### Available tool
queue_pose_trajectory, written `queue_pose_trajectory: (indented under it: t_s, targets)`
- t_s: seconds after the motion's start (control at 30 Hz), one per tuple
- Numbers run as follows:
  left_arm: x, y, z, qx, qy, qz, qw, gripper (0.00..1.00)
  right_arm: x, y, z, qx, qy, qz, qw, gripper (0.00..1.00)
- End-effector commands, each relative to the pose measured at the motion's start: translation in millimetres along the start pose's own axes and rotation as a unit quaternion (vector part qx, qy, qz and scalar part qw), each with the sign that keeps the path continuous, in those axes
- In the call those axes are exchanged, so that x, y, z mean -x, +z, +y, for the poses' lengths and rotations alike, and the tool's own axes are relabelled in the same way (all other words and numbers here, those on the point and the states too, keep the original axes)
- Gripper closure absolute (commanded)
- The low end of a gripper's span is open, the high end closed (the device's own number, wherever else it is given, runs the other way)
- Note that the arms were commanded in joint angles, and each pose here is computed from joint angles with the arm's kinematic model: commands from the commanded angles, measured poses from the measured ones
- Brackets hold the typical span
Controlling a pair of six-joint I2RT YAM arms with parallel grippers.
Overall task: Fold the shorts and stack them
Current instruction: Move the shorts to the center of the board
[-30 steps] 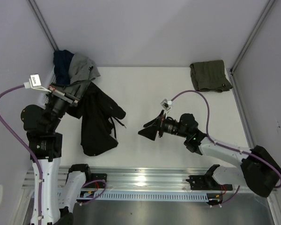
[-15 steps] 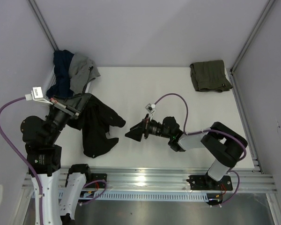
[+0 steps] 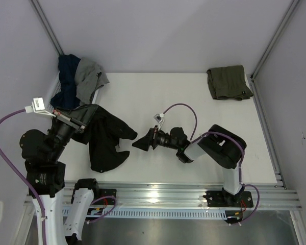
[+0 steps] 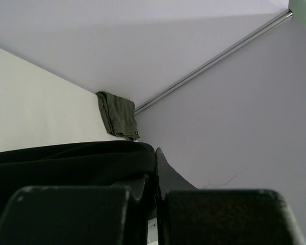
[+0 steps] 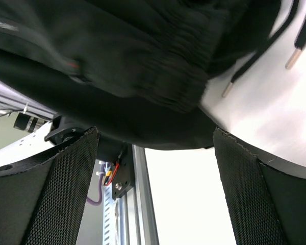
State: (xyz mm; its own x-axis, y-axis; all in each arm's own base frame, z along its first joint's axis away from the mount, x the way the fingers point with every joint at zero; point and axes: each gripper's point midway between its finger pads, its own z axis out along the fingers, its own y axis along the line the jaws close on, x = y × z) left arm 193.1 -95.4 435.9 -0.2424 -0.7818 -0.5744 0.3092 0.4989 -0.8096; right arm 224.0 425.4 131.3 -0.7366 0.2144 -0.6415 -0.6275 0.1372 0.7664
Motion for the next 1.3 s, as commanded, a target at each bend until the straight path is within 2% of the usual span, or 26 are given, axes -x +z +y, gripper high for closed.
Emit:
queue_pose_trajectory:
  t_s: [0.0,0.43,0.63,0.7,0.77,0.97,1.0,1.03,1.1,1.13,1.2,1.23,1.27]
  targets:
    - [6.8,-8.1,-24.6,-0.032,0.011,-0.009,0.999,1.0,29.4,10.4,31.1,0.08,-0.026,-0.067,0.994,0.05]
    - [-0.3,-11.0,-17.6,-0.023,-0.01,-0.002,1.0,1.0,48.7,33.8,58.5,0.132,-0.063,-0.098,0.984,0.04]
    - [0.5,-11.5,-17.0,-0.019,-0.012,-0.004,1.0,1.0,57.9,34.7,77.1,0.156,-0.062,-0.101,0.981,0.22]
    - [0.2,-10.4,-15.3,-0.015,-0.013,-0.002,1.0,1.0,60.9,31.5,81.0,0.155,-0.075,-0.108,0.979,0.23]
    - [0.7,-11.4,-13.1,-0.009,-0.013,-0.005,1.0,1.0,67.6,27.2,89.1,0.164,-0.082,-0.111,0.977,0.31]
    - [6.2,-16.2,-13.6,0.002,-0.002,-0.022,1.0,1.0,80.3,12.0,98.2,0.163,-0.09,-0.125,0.975,0.38]
    - [6.6,-16.2,-13.6,0.003,-0.002,-0.022,1.0,1.0,80.7,10.1,97.8,0.161,-0.091,-0.125,0.975,0.41]
    - [5.5,-16.2,-12.8,0.004,-0.003,-0.02,1.0,1.0,82.3,8.0,98.0,0.161,-0.091,-0.127,0.975,0.51]
    - [4.3,-15.7,-12.5,0.004,-0.004,-0.016,1.0,1.0,88.2,3.4,101.2,0.164,-0.093,-0.13,0.974,0.62]
    - [2.7,-14.7,-9.5,0.007,-0.006,-0.013,1.0,1.0,89.6,2.3,102.6,0.166,-0.091,-0.13,0.973,0.76]
    - [-0.2,-12.6,-4.5,0.012,-0.012,-0.008,1.0,1.0,93.2,-0.5,109.5,0.177,-0.086,-0.126,0.972,0.89]
    - [-1.4,-12.8,-3.7,0.012,-0.012,-0.006,1.0,1.0,95.5,-1.9,110.6,0.179,-0.086,-0.126,0.972,1.0]
    - [-1.9,-13.3,-4.4,0.011,-0.012,-0.005,1.0,1.0,96.7,-3.3,113.1,0.182,-0.082,-0.124,0.972,1.0]
